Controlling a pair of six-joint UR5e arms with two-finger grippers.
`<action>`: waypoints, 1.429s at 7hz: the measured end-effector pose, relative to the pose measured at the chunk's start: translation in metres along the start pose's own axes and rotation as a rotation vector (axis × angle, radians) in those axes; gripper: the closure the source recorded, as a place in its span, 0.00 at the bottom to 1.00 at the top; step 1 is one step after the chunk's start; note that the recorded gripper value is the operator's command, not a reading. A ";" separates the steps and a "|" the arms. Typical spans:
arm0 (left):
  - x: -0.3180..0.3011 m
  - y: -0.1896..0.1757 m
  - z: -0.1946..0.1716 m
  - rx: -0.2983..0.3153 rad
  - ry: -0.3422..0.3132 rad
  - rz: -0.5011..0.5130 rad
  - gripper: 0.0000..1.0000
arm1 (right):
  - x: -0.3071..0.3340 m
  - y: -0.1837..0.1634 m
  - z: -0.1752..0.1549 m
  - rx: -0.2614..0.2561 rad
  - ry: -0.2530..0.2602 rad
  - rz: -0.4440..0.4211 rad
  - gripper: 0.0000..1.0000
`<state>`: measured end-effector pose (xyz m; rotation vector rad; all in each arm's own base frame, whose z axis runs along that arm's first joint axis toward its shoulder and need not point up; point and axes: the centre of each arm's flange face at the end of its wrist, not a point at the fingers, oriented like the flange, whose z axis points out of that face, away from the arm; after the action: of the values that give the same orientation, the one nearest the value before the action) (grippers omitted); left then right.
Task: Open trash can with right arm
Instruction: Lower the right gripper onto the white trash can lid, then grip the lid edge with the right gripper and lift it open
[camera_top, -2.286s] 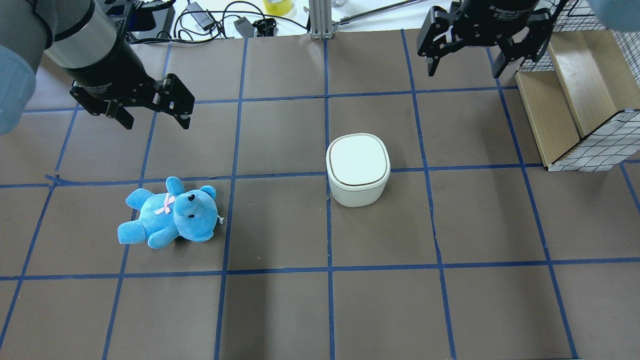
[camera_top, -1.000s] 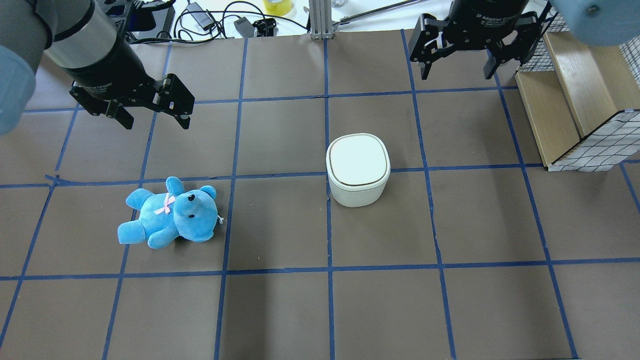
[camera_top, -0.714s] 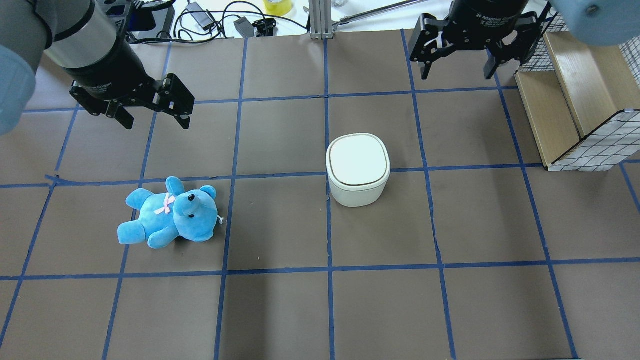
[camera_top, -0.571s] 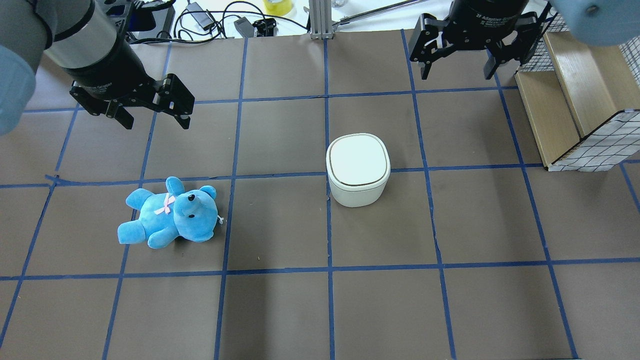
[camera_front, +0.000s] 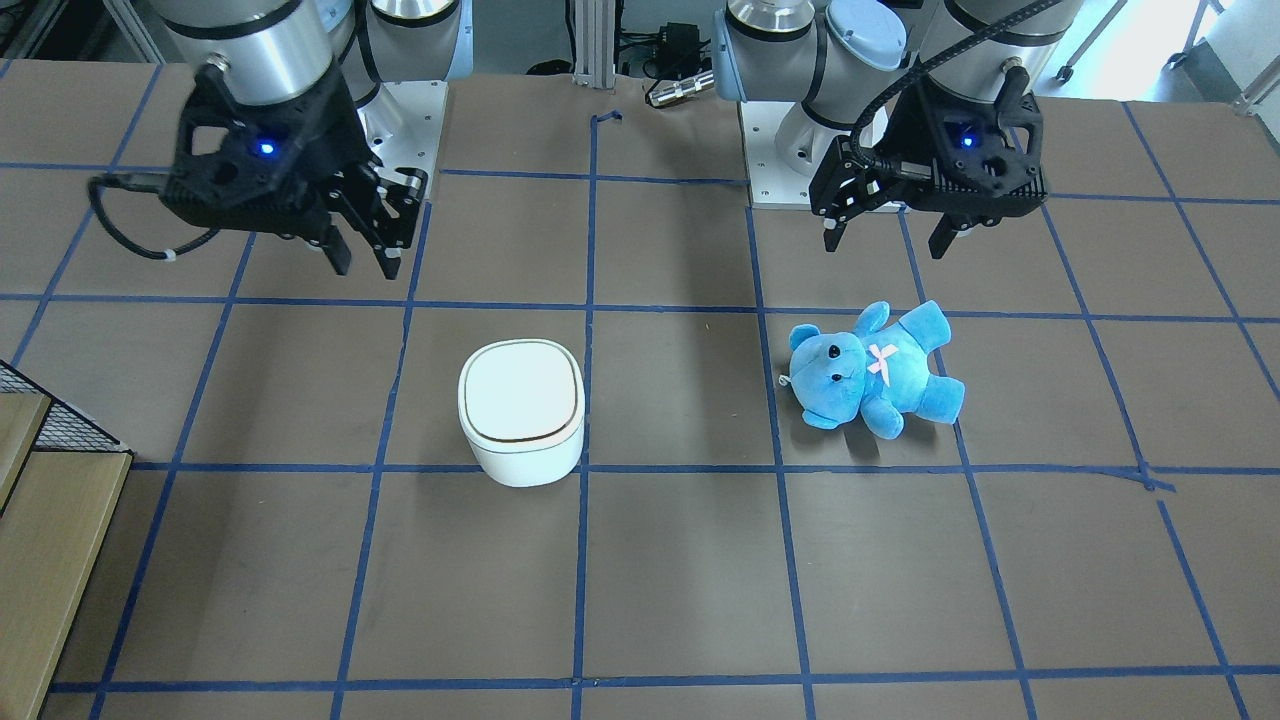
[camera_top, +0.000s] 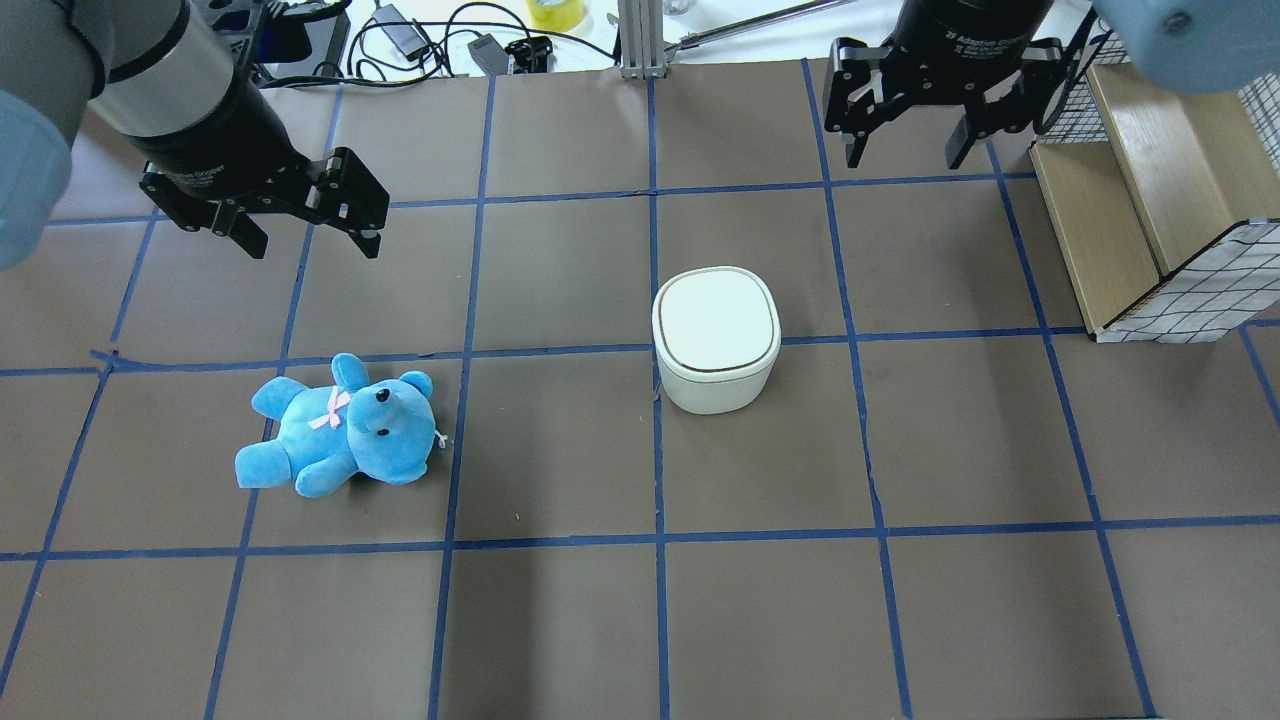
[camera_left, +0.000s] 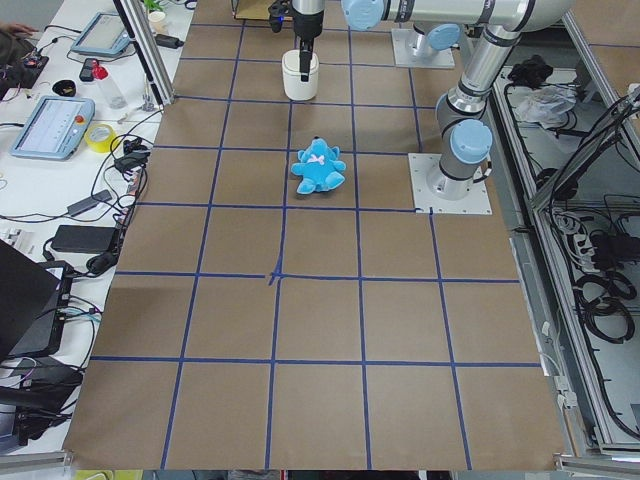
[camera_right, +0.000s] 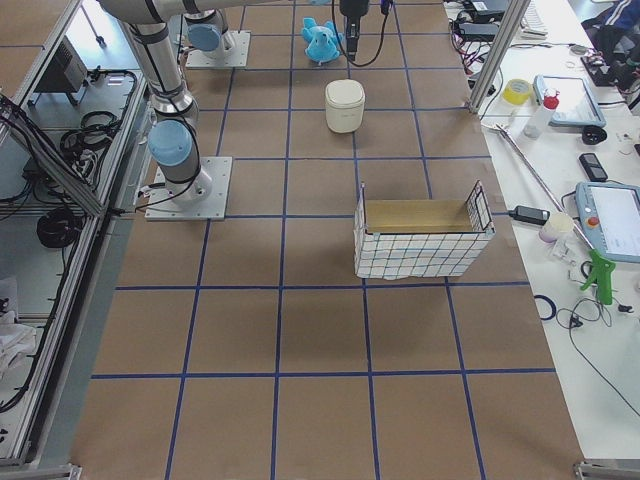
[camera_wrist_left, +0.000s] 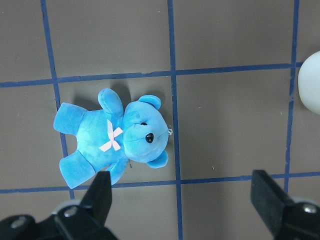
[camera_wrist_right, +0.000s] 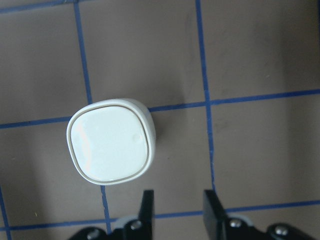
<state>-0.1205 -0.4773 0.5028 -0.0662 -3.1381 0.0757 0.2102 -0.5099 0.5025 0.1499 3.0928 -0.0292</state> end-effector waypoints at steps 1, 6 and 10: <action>0.000 0.000 0.000 0.000 0.000 0.000 0.00 | -0.028 0.001 0.038 -0.006 -0.013 -0.005 1.00; 0.000 0.000 0.000 0.000 0.000 0.000 0.00 | -0.046 0.019 0.184 0.005 -0.011 0.006 1.00; 0.000 0.000 0.000 0.000 0.000 0.000 0.00 | -0.047 0.017 0.178 0.027 -0.021 0.030 0.00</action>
<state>-0.1205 -0.4773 0.5028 -0.0661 -3.1382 0.0757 0.2660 -0.5010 0.3270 0.1960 3.0696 -0.0708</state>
